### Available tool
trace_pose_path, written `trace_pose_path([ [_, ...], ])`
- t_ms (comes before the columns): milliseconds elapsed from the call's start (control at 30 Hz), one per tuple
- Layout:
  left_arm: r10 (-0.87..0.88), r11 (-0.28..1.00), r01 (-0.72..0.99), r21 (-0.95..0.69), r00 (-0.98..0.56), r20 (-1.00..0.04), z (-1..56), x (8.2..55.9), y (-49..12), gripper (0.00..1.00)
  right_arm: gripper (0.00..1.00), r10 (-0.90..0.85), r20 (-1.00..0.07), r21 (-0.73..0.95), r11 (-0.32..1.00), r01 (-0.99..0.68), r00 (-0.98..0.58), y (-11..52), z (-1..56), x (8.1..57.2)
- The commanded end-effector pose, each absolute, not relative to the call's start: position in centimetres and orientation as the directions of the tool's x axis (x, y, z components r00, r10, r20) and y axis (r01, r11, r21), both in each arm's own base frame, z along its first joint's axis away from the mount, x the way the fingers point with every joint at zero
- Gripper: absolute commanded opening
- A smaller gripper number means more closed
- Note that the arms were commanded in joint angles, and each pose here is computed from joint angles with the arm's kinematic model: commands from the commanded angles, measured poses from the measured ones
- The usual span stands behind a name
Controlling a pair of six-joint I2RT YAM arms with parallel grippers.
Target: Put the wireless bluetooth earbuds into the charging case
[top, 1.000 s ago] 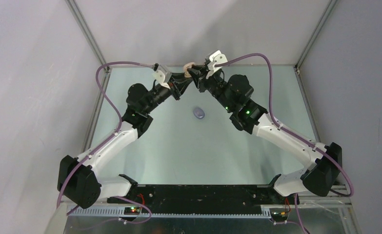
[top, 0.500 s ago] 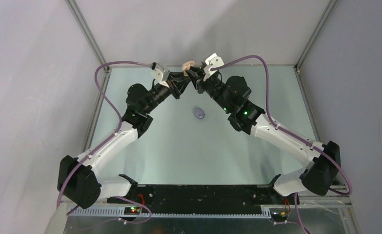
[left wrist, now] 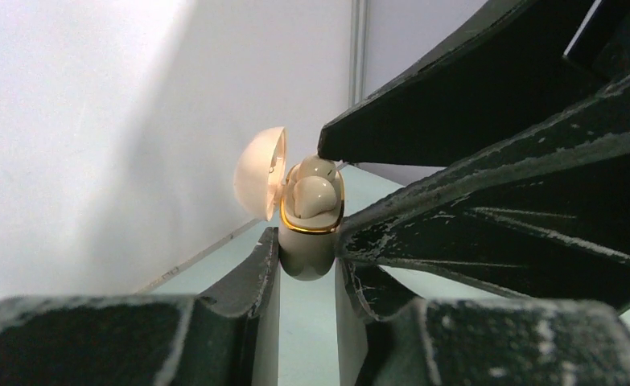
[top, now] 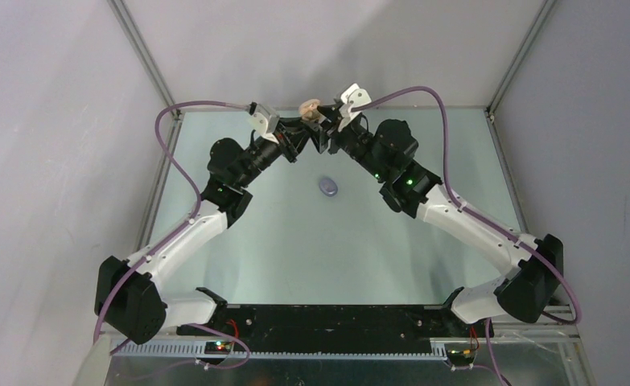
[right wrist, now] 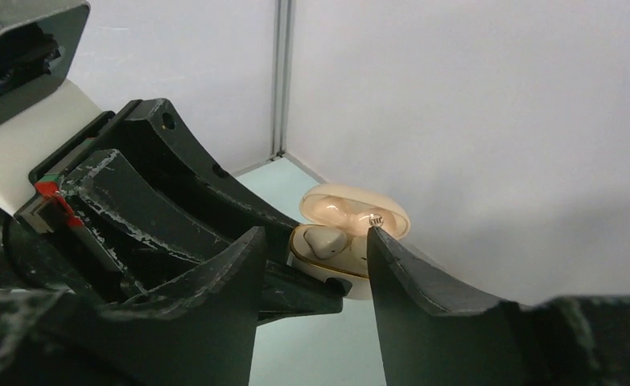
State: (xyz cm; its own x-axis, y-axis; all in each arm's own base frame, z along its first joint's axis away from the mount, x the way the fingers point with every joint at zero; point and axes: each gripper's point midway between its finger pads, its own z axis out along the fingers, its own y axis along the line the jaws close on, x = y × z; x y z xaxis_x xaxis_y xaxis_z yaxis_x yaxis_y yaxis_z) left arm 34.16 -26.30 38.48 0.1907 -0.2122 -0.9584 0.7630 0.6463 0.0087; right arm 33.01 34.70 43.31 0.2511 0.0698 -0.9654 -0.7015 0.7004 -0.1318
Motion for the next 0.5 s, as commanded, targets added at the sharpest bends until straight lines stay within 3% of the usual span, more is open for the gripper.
trace_pose_path([
  [0,-0.266,0.646,0.763,0.029,0.26,-0.928,41.9,33.7,-26.1,0.0,0.56,0.14,-0.959,-0.095,0.662,-0.743,0.247,33.1,47.2,31.5],
  [233,-0.212,0.569,0.819,0.078,0.237,-0.948,40.2,33.6,-26.0,0.0,0.63,0.179,-0.975,-0.006,0.574,-0.819,0.132,29.2,50.0,32.4],
  [367,-0.166,0.475,0.872,0.117,0.219,-0.961,38.6,32.9,-25.5,0.0,0.67,0.05,-0.992,-0.091,0.373,-0.924,0.119,29.5,47.1,30.5],
  [467,-0.131,0.412,0.899,0.147,0.218,-0.967,37.7,32.5,-24.9,0.0,0.7,-0.037,-0.989,-0.145,0.296,-0.944,0.14,29.4,44.9,30.0],
])
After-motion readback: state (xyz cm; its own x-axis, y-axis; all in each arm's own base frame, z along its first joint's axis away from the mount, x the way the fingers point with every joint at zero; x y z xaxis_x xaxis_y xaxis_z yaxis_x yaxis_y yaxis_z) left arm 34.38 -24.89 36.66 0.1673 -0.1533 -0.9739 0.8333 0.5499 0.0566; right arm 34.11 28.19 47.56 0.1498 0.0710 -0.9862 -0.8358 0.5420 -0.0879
